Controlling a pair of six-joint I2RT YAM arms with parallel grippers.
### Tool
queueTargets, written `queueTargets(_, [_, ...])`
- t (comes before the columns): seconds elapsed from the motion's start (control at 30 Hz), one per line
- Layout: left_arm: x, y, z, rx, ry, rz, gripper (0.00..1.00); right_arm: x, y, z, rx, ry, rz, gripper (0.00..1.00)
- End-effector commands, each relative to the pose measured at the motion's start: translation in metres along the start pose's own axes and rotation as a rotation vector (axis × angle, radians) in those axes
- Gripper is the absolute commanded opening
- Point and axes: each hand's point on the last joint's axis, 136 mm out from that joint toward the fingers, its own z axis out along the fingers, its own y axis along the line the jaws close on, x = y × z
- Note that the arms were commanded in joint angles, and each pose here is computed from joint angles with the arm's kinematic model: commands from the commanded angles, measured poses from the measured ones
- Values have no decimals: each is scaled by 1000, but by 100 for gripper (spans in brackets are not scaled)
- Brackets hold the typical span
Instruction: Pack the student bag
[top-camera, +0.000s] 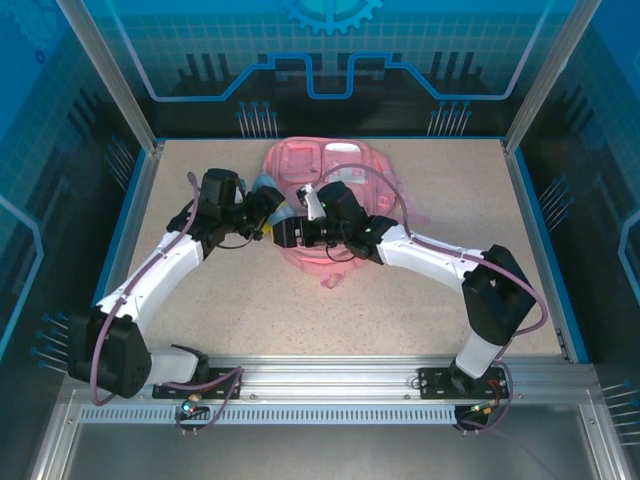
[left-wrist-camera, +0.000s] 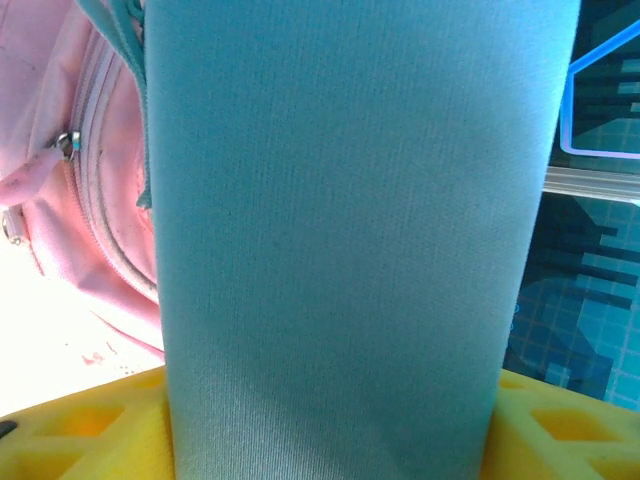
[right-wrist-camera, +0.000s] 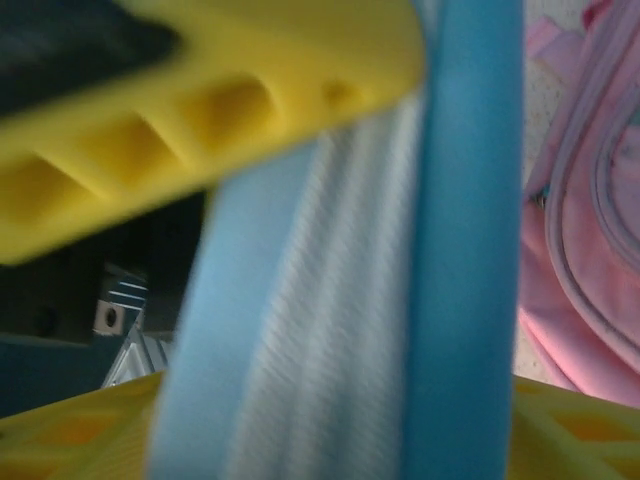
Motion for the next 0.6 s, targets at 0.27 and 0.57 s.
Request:
queueTargets(0.27, [4, -17, -18, -5, 3, 194, 93, -25, -33, -44, 89, -121, 8, 40])
queueTargets(0.57, [24, -28, -1, -125, 110, 738, 94, -4, -116, -150, 340, -150, 102, 40])
